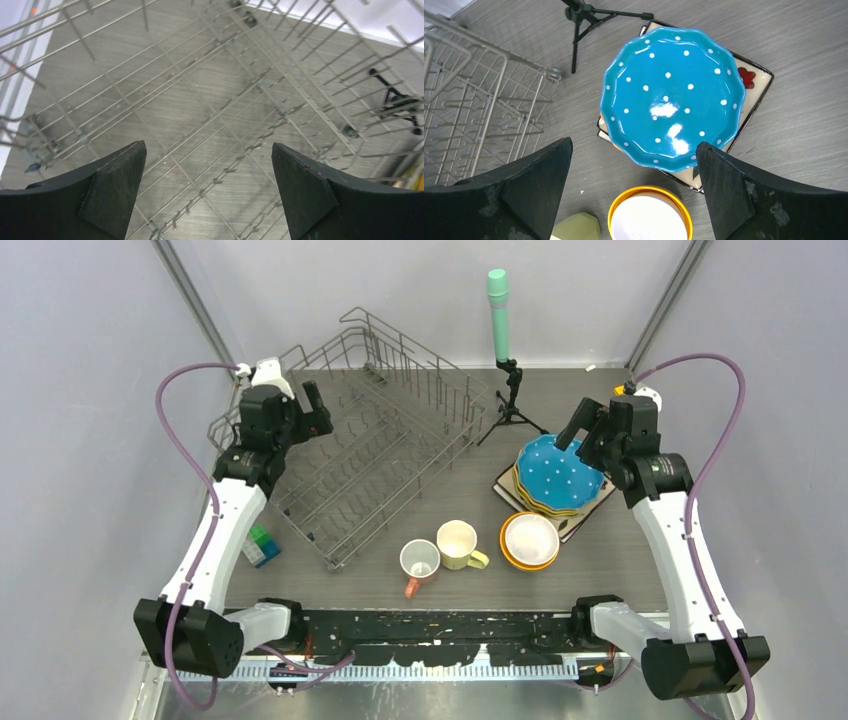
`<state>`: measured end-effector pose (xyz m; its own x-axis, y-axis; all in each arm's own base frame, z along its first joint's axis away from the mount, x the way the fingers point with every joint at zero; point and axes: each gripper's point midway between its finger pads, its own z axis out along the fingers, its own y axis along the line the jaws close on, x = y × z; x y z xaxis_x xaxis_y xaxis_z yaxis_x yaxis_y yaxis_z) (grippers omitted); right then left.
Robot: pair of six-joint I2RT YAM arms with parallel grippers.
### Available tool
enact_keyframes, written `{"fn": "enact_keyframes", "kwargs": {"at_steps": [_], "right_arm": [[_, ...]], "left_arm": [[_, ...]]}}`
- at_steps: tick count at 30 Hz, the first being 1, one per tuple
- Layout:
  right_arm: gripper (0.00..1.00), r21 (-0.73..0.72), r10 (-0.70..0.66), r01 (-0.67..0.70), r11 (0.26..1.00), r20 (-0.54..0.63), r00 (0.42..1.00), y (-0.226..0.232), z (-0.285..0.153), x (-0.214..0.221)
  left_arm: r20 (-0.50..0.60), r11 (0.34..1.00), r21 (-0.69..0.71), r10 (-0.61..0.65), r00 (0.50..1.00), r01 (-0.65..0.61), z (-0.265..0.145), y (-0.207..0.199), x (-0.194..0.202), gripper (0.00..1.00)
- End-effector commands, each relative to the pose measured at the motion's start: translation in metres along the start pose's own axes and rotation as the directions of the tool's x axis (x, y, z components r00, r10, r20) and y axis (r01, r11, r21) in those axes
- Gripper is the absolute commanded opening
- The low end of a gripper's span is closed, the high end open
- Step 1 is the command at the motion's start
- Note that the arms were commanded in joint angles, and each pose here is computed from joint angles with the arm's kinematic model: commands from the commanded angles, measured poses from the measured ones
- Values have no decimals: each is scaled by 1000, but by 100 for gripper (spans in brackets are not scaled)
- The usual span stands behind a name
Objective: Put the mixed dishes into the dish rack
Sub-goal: Move the dish rack to the center of the board.
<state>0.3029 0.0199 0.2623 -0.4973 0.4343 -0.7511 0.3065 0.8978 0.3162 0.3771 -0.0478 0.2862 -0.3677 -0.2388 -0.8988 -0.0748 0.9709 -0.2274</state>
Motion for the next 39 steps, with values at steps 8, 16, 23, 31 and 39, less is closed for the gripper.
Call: {"fn": "enact_keyframes", "kwargs": {"at_steps": [8,16,23,31,39], "right_arm": [[100,-5,195,-195,981,57,979,1,7,1],[100,-115,285,-295,948,-96,954,25,17,34],[100,-64,301,-325,944,-244,922,26,0,57],[100,-27,336,-358,933,-288,897,6,-39,90],[95,-26,390,-408,913,-242,888,-10,-61,107]], "left_arm": [[206,999,33,5,978,-12,-55,8,-14,100],[210,983,18,-183,960,184,-85,21,5,100],[111,970,209,-146,983,121,-106,-14,17,100],[-77,939,309,-134,988,151,-99,-38,45,100],[-132,904,395,-116,984,160,-91,-57,48,100]]}}
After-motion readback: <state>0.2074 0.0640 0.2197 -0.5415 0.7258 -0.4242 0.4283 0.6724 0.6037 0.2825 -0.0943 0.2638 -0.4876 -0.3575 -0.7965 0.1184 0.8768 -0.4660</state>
